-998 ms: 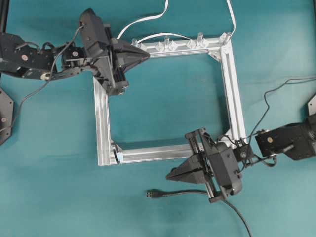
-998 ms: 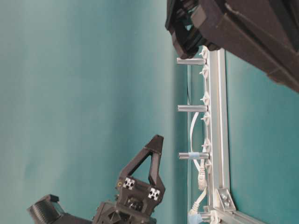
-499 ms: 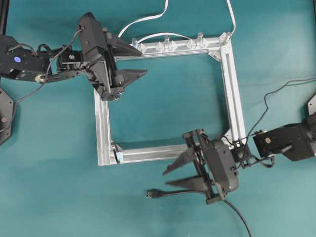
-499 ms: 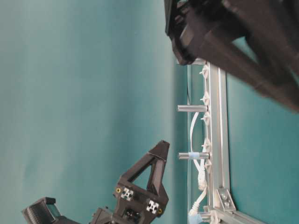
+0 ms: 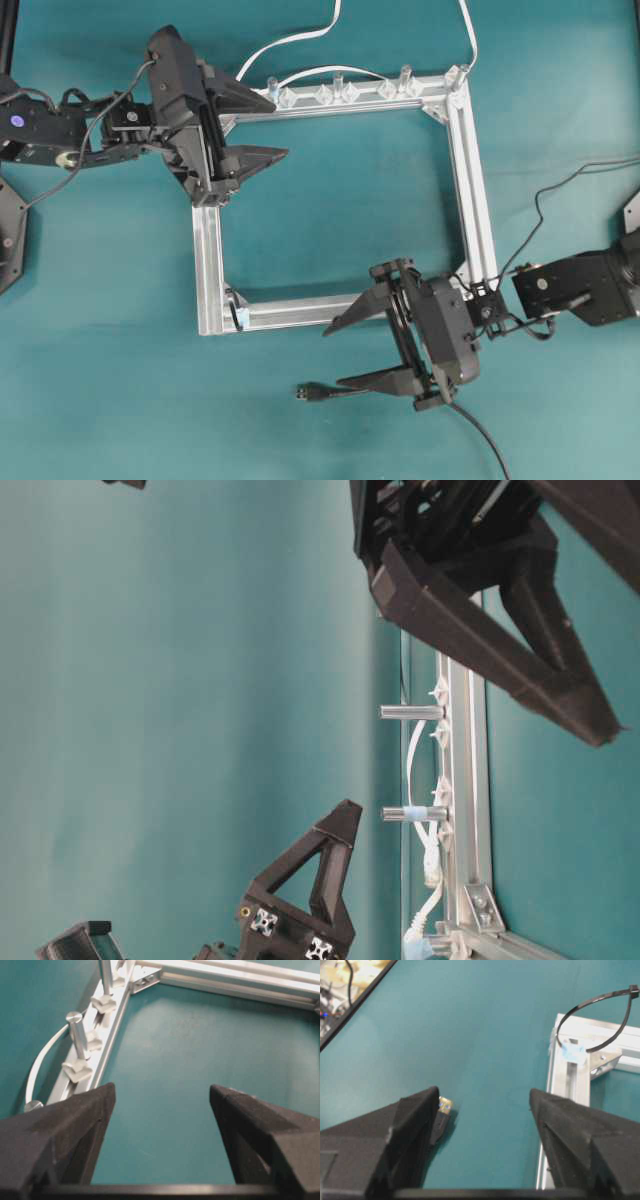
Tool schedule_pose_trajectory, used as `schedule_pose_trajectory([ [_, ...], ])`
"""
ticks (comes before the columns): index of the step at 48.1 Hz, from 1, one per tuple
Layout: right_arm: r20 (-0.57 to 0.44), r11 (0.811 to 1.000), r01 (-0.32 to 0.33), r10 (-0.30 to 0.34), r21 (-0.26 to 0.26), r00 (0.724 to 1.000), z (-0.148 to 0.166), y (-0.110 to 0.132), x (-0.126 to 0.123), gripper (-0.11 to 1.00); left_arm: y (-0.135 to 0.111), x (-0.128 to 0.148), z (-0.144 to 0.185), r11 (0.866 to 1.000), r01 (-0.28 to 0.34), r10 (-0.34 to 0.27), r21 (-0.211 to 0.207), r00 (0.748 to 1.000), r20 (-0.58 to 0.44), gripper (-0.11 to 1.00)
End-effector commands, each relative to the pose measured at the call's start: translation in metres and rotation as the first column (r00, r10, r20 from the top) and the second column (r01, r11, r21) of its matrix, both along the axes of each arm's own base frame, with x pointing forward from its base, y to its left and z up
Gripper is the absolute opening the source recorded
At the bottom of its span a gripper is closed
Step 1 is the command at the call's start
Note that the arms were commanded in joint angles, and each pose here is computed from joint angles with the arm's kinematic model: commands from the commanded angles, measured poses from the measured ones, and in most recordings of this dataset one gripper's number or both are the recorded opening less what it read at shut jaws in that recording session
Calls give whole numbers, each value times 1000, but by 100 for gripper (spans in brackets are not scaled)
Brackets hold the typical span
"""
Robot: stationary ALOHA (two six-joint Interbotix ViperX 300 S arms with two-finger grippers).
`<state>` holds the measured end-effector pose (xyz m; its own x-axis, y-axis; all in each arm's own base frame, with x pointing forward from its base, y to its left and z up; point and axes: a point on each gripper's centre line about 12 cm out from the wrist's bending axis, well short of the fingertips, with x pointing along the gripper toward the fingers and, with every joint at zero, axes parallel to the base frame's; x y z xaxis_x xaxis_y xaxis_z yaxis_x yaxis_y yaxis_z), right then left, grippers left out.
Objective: Insert the wire through the string loop located on the left side.
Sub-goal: 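Open both grippers and move the right gripper toward the black USB cable, then lower the right gripper over the USB cable near its plug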
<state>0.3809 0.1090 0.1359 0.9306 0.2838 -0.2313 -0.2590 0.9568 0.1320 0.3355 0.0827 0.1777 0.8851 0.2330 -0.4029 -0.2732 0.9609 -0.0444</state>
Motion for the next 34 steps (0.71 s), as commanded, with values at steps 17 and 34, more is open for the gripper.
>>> schedule_pose_trajectory([
  [17, -43, 995, 61, -58, 78, 997, 10, 19, 3, 76, -4, -2, 1, 1000, 24, -24, 1, 998, -60, 80],
  [34, -128, 973, 201, -187, 113, 974, 4, 34, -1, 76, -4, -3, 0, 996, 59, -54, 64, 995, -83, 80],
])
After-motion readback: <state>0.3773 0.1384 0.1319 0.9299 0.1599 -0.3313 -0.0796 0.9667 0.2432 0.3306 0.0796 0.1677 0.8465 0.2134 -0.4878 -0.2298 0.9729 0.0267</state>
